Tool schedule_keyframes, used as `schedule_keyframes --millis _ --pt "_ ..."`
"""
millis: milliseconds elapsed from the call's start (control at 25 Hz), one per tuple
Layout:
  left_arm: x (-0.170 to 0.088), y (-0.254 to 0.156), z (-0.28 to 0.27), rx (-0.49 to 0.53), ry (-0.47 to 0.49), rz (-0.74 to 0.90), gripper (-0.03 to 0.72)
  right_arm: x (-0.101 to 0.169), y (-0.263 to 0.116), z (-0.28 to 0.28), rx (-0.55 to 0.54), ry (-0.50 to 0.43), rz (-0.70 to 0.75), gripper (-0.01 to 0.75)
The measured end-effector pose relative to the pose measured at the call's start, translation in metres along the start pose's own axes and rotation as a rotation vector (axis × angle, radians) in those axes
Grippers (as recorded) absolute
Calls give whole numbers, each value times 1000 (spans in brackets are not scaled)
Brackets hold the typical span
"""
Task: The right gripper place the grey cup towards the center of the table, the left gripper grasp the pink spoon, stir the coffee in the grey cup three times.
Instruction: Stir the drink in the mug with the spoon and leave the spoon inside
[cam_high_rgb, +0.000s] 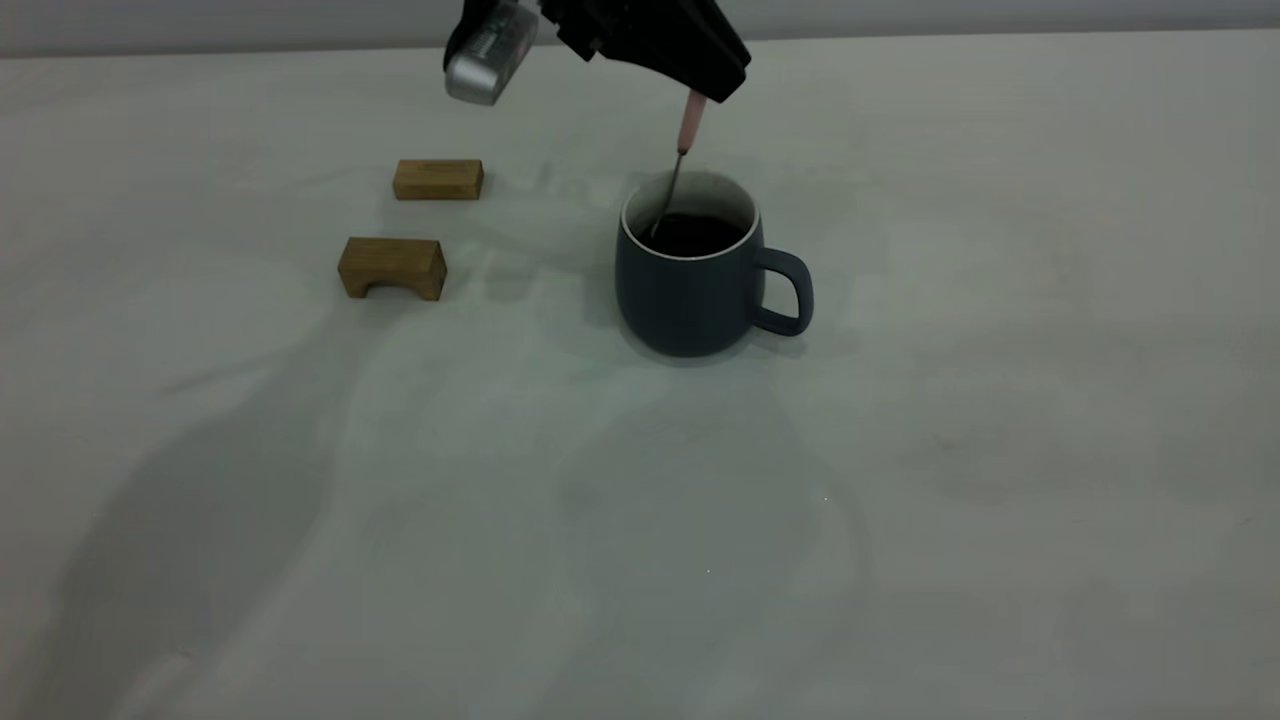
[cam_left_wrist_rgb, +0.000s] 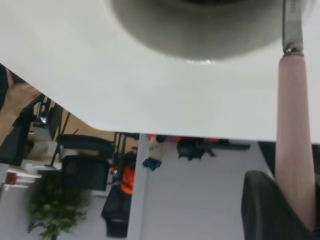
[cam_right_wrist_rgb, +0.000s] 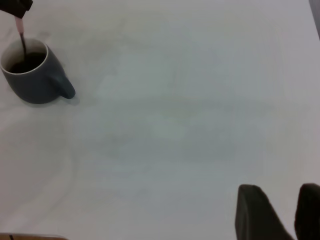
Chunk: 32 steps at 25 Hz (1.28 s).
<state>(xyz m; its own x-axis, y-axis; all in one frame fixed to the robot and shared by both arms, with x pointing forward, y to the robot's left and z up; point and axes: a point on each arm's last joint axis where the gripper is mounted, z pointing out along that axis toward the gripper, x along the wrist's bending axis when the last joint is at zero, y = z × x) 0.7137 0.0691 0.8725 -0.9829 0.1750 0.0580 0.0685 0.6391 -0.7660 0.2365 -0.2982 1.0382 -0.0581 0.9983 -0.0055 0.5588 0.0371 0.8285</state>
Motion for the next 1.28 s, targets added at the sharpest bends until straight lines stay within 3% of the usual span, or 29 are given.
schedule_keyframes --millis 200,320,760,1280 --pt "-1 3 20 165 9 25 168 0 0 0 0 0 0 238" --pt "1 8 35 189 32 -2 168 0 0 0 0 0 0 238" --pt "5 -9 13 -41 25 -102 168 0 0 0 0 0 1 238" --pt "10 -23 24 -5 46 235 168 0 0 0 0 0 1 238"
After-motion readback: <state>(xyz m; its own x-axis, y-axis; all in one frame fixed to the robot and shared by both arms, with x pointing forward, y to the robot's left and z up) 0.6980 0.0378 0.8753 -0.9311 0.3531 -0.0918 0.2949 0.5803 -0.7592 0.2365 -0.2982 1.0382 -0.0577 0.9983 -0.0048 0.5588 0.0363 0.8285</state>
